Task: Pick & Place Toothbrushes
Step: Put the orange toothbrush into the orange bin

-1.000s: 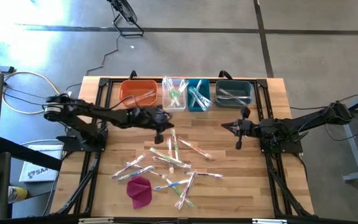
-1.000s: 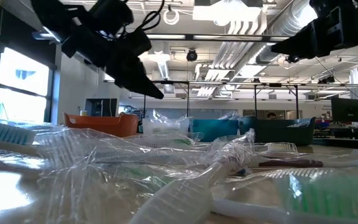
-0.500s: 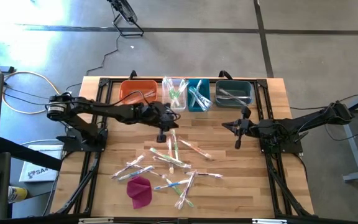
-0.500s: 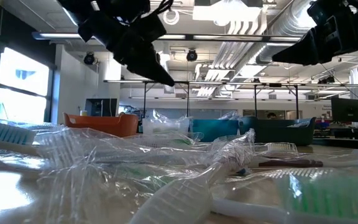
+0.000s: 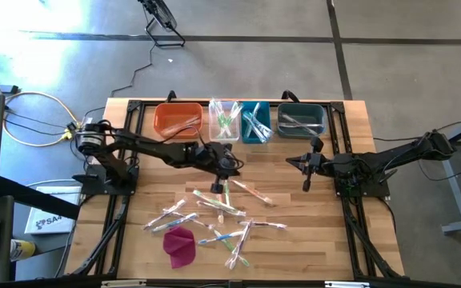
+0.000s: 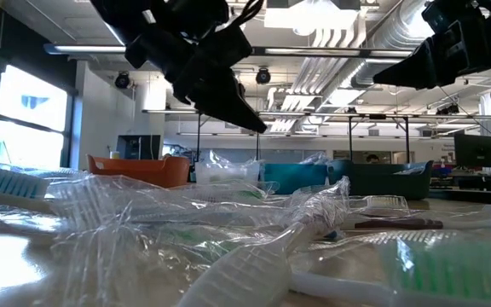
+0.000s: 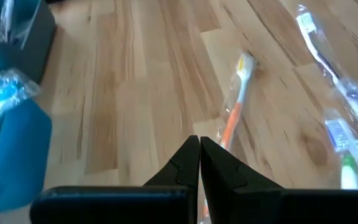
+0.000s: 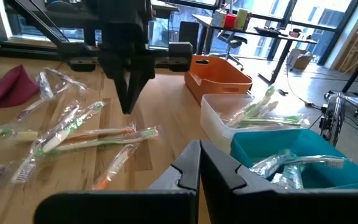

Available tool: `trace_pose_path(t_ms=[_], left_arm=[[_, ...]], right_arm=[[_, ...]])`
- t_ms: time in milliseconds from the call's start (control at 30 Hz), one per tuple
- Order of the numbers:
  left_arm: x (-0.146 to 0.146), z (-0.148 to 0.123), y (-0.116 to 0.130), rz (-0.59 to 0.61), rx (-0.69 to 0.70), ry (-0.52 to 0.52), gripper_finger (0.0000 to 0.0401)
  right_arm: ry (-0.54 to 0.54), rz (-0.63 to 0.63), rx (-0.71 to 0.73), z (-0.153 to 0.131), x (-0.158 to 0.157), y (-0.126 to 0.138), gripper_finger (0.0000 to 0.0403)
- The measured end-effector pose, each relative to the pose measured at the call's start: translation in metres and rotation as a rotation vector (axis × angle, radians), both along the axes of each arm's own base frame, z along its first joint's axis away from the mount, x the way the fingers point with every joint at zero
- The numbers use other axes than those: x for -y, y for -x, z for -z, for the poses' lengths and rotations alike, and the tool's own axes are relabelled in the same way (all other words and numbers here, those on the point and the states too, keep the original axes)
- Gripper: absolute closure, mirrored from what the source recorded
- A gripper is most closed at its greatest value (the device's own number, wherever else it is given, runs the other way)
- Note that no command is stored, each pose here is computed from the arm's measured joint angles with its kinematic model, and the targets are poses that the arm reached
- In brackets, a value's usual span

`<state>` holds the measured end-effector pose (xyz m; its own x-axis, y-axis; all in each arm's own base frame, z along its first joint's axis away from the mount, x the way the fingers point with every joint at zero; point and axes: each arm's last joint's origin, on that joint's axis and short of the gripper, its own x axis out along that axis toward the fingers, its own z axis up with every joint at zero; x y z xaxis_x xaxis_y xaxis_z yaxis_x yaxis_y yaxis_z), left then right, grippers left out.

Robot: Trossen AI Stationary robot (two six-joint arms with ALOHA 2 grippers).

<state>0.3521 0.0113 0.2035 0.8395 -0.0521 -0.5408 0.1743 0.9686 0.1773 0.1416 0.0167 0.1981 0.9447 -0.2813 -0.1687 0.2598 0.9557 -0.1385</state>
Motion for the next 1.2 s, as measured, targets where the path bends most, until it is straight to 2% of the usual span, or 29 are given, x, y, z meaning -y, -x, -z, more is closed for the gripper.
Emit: trace_pose_path(t_ms=[333, 433, 667, 800, 1033, 1200], left_arm=[[0.000, 0.018, -0.012, 0.017, -0.001, -0.006, 0.0383], [0.000, 0.024, -0.014, 0.019, -0.007, -0.007, 0.0355], [0.001, 0.024, -0.017, 0.042, 0.031, 0.006, 0.0254], [0.002, 0.021, -0.019, 0.084, 0.067, 0.029, 0.0221], [0.003, 0.039, -0.030, 0.077, 0.106, 0.101, 0.0214], [0.002, 0.062, -0.035, 0.064, 0.061, 0.121, 0.0214]], right_arm=[[0.001, 0.000, -0.003, 0.000, 0.000, 0.000, 0.0398], [0.001, 0.000, -0.004, 0.000, 0.000, 0.000, 0.0398], [0.002, 0.000, -0.007, 0.001, 0.000, 0.000, 0.0398], [0.002, 0.000, -0.007, 0.001, 0.000, 0.000, 0.0398], [0.002, 0.000, -0.008, 0.001, 0.000, 0.000, 0.0398], [0.003, 0.000, -0.010, 0.001, 0.000, 0.000, 0.0398]])
